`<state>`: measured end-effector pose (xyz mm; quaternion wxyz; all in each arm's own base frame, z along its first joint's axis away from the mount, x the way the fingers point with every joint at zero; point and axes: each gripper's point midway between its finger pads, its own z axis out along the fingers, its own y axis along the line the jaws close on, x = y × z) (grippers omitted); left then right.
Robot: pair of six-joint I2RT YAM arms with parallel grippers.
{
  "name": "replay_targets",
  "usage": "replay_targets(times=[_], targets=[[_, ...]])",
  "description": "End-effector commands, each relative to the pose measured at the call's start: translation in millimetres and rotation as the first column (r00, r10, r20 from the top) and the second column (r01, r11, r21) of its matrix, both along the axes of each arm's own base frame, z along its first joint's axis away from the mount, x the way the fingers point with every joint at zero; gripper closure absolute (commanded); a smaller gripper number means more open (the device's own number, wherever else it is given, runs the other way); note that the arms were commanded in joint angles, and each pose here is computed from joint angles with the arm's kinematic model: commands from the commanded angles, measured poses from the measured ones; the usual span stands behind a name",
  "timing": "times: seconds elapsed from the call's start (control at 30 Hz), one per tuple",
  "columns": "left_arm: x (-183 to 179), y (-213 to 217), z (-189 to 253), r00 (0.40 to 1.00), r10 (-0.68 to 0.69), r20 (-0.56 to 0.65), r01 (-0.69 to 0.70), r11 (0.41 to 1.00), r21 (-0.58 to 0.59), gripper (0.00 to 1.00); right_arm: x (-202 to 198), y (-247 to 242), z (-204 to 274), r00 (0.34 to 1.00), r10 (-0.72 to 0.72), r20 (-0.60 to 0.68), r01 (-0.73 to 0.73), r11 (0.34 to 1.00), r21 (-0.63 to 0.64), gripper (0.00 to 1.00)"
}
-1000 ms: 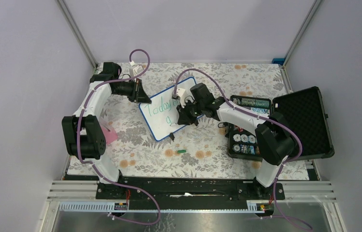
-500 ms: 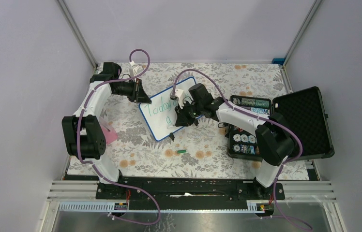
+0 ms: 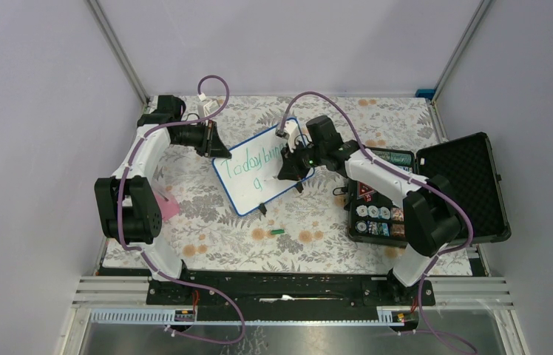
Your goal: Write a sentence on the whiteboard
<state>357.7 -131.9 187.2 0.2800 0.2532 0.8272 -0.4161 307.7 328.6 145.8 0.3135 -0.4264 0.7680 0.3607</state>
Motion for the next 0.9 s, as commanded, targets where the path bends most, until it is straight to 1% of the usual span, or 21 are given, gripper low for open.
replay_targets(times=[0.0, 0.3, 0.87], targets=[[10, 5, 1, 0.998, -0.004, 0.067, 0.0, 0.999, 0.053, 1.0, 10, 6, 21, 0.998, 0.0, 0.064, -0.001, 1.0, 0.021, 1.0], [7, 4, 0, 0.998, -0.01, 0.067, 0.006, 0.999, 0.053, 1.0, 20, 10, 18, 0.997, -0.02, 0.068, 0.02, 1.0, 0.014, 1.0], [7, 4, 2, 0.997, -0.009, 0.075, 0.005, 0.998, 0.058, 1.0, 18, 17, 8, 0.998, -0.01, 0.057, 0.01, 1.0, -0.002, 1.0]])
